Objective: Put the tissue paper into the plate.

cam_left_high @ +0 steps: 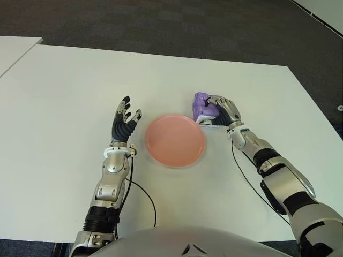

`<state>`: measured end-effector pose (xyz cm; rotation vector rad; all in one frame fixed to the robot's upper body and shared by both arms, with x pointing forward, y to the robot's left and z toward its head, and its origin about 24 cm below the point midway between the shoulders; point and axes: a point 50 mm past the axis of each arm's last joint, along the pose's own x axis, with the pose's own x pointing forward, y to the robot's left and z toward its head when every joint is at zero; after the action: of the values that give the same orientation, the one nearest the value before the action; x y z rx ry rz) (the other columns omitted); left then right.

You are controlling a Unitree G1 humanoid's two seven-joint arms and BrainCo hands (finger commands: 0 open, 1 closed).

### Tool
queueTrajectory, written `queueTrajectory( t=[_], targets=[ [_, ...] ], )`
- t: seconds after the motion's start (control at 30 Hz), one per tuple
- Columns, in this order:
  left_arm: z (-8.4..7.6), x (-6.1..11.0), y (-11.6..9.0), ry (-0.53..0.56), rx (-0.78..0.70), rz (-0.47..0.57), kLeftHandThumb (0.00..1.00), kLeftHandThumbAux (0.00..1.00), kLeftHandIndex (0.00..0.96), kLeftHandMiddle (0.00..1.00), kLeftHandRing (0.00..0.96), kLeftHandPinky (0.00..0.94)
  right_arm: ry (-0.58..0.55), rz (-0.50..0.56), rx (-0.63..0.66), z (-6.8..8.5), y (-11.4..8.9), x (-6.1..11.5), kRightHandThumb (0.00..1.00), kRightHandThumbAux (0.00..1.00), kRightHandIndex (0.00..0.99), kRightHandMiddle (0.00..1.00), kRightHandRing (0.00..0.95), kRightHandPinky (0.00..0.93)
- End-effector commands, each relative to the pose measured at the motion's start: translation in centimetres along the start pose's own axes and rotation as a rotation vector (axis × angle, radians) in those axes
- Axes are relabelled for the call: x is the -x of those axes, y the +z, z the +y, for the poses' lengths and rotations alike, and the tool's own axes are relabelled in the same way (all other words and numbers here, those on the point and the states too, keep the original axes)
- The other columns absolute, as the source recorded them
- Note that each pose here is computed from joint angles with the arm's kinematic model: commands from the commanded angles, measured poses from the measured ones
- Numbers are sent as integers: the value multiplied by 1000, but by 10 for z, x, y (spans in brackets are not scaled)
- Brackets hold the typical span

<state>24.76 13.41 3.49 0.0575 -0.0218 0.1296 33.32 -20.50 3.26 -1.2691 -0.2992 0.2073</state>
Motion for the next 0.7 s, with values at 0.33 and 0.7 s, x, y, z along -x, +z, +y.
queueTrajectory(
  t=[0.33, 0.7],
  targets=[
    [3, -2, -29, 34, -6, 61, 0, 597, 0, 0, 0, 0, 120, -87, 98, 38, 2, 33, 858, 674, 409, 539, 883, 849],
    [0, 4, -13, 12, 16, 8, 1, 599, 0, 0, 0, 0, 30, -132, 119, 34, 4, 35, 857, 674, 407, 537, 880, 845]
  ],
)
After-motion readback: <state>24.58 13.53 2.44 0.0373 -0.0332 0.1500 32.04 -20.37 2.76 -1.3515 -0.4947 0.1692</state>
